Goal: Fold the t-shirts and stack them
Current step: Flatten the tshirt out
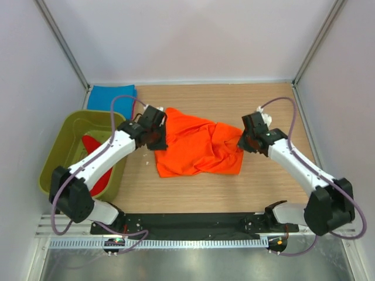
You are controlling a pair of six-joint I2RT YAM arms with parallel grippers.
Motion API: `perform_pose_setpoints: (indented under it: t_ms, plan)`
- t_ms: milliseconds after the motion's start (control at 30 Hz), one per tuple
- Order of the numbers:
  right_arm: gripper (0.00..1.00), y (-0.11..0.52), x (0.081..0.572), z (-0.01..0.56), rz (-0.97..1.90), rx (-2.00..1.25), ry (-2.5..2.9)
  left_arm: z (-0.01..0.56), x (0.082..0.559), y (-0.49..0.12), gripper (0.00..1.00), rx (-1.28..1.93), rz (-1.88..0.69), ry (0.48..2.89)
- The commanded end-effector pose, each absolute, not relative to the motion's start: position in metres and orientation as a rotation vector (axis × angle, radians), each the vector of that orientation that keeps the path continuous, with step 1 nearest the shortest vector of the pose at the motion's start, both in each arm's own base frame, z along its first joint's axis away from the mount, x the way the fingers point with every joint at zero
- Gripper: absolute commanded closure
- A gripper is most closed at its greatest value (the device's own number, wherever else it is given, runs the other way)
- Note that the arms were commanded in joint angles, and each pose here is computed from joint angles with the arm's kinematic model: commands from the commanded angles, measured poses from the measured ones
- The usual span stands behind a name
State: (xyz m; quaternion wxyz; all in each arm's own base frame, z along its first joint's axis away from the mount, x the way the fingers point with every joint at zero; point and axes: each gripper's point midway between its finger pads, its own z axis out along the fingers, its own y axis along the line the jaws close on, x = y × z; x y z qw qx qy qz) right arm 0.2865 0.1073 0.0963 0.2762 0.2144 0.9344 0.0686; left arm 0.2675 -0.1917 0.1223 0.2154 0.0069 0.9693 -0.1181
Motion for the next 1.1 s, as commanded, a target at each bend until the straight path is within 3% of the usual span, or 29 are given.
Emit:
perform_pose_setpoints:
  t_ms: [0, 200, 233, 267, 333, 567, 733, 1067]
  plan:
    - [0.99, 0.080, 0.298, 0.176, 0.105, 0.556, 2.308, 0.200, 0.277, -0.191, 1.00, 0.033, -0.377, 2.505]
    - [0.99, 0.075, 0.293, 0.210, 0.118, 0.558, 2.261, 0.192, 0.264, -0.199, 0.99, 0.044, -0.481, 2.509]
    - [0.99, 0.075, 0.292, 0.211, 0.118, 0.553, 2.261, 0.185, 0.262, -0.201, 0.92, 0.051, -0.493, 2.521]
    - [0.99, 0.074, 0.293, 0.213, 0.113, 0.555, 2.255, 0.180, 0.259, -0.207, 0.74, 0.071, -0.520, 2.533]
    - [0.99, 0.069, 0.296, 0.213, 0.073, 0.555, 2.253, 0.158, 0.253, -0.204, 0.54, 0.078, -0.475, 2.577]
    - [0.99, 0.039, 0.334, 0.213, -0.020, 0.626, 2.209, 0.112, 0.246, -0.202, 0.38, 0.103, -0.374, 2.646]
    - [0.99, 0.025, 0.369, 0.220, -0.037, 0.668, 2.188, 0.081, 0.246, -0.209, 0.36, 0.124, -0.367, 2.713]
    - [0.99, 0.021, 0.434, 0.180, 0.012, 0.646, 2.272, 0.044, 0.258, -0.237, 0.34, 0.114, -0.444, 2.773]
